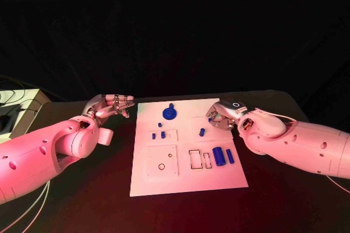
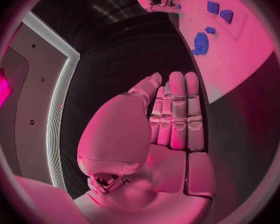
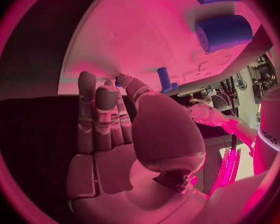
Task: Assemble the parts on the task board
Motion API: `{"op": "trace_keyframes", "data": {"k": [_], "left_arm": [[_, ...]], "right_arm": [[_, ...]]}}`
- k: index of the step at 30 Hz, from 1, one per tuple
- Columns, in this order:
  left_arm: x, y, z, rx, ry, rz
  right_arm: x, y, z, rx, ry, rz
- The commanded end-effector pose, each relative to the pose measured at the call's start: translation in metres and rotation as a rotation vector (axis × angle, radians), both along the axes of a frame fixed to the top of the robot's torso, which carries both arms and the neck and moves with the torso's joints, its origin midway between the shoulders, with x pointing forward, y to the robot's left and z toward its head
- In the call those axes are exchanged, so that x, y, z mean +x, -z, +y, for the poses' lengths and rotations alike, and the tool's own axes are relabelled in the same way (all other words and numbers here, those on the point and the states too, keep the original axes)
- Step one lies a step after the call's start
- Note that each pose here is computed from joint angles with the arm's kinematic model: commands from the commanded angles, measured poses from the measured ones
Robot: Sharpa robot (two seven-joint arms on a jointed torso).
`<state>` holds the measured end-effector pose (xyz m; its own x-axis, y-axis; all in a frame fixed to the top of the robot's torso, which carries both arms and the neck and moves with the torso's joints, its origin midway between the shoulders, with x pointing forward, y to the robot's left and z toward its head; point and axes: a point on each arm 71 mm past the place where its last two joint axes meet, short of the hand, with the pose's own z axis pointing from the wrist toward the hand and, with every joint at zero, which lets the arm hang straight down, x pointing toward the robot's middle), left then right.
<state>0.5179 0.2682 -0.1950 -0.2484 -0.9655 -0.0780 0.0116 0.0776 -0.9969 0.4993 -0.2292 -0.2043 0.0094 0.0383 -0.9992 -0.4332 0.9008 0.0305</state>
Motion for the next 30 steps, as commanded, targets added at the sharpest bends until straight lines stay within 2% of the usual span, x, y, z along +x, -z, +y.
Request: {"op": "trace_keyframes", "data": {"k": [1,16,30], "left_arm": [[-0.0002,-0.0003,-0.0015,-0.012,0.015,0.003],[0.0004,0.0015,0.0002,0.010,0.011,0.016],[0.0012,0.0028,0.0024,0.020,0.006,0.024]], "right_arm": [[0.0011,0.0041,0.0003,-0.033,0.005,0.020],[0.0014,0.0091,0.0060,-0.054,-0.008,0.065],[0.0004,0.0079,0.0048,-0.047,0.003,0.056]]}}
